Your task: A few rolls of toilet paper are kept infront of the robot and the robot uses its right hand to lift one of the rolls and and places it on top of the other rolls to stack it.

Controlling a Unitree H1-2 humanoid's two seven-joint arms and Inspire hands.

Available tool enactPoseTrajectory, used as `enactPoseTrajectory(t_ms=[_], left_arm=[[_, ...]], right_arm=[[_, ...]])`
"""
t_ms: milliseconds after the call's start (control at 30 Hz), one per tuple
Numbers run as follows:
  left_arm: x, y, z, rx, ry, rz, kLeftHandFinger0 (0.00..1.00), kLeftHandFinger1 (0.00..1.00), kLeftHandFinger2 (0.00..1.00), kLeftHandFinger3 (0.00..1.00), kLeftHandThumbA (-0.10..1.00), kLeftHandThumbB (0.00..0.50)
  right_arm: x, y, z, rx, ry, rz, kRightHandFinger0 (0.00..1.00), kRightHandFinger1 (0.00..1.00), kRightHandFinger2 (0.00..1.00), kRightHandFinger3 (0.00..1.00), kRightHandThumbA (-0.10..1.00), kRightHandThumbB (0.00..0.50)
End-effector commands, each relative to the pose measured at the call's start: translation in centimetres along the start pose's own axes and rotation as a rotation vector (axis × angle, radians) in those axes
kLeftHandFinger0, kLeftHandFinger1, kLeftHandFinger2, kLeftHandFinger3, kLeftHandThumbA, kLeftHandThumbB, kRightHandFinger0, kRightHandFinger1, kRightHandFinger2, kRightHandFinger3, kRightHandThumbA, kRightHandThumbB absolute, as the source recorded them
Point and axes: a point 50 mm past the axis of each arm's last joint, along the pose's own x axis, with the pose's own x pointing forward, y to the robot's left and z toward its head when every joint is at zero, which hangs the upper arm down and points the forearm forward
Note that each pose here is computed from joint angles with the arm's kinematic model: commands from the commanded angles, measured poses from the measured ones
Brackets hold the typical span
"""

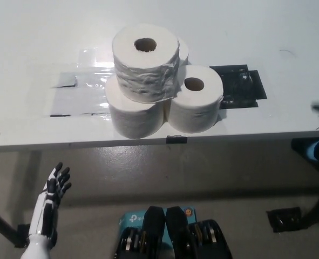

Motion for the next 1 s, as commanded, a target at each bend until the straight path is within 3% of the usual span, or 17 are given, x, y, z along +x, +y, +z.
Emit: enactPoseTrajectory(t_ms=[0,100,200,367,433,533,600,733,967], left_arm=[[-4.3,0.9,-1.0,-0.023,0.021,-0.01,1.0,1.0,1.0,1.0,1.0,0.208],[-4.7,0.8,-1.4,-0.023,0.024,-0.028,1.0,1.0,1.0,1.0,1.0,0.199],[-4.5,0.9,-1.5,-0.018,0.02,-0.038,1.0,1.0,1.0,1.0,1.0,0.187],[-4.0,0.9,-1.2,-0.021,0.014,-0.048,1.0,1.0,1.0,1.0,1.0,0.188],[-3.8,0.9,-1.1,-0.021,0.012,-0.052,1.0,1.0,1.0,1.0,1.0,0.188],[-3.2,1.0,-1.0,-0.014,-0.006,-0.062,1.0,1.0,1.0,1.0,1.0,0.16],[-3.0,1.0,-0.9,-0.009,-0.008,-0.067,1.0,1.0,1.0,1.0,1.0,0.167],[-2.7,0.9,-0.7,0.001,-0.013,-0.077,1.0,1.0,1.0,1.0,1.0,0.153],[-3.0,0.7,-0.7,-0.005,-0.016,-0.075,1.0,1.0,1.0,1.0,1.0,0.175]], right_arm=[[-17.1,7.2,10.8,0.079,-0.634,-0.133,1.0,1.0,1.0,1.0,1.0,0.334],[-17.0,8.9,8.8,0.105,-0.53,-0.106,1.0,1.0,1.0,1.0,1.0,0.384],[-15.9,9.8,6.7,0.075,-0.505,-0.102,1.0,1.0,1.0,1.0,1.0,0.314],[-14.0,11.4,2.7,0.082,-0.384,-0.058,1.0,1.0,1.0,1.0,1.0,0.304],[-13.2,12.4,0.7,0.036,-0.325,-0.041,1.0,1.0,1.0,1.0,1.0,0.359],[-12.3,13.6,-1.0,0.009,-0.304,-0.019,1.0,1.0,1.0,1.0,1.0,0.327],[-10.9,14.8,-3.8,-0.004,-0.247,0.017,1.0,1.0,1.0,1.0,1.0,0.276],[-9.1,16.4,-7.0,0.027,-0.189,0.048,1.0,1.0,1.0,1.0,1.0,0.264],[-6.3,18.5,-10.6,0.047,-0.073,0.078,1.0,1.0,1.0,1.0,1.0,0.339]])
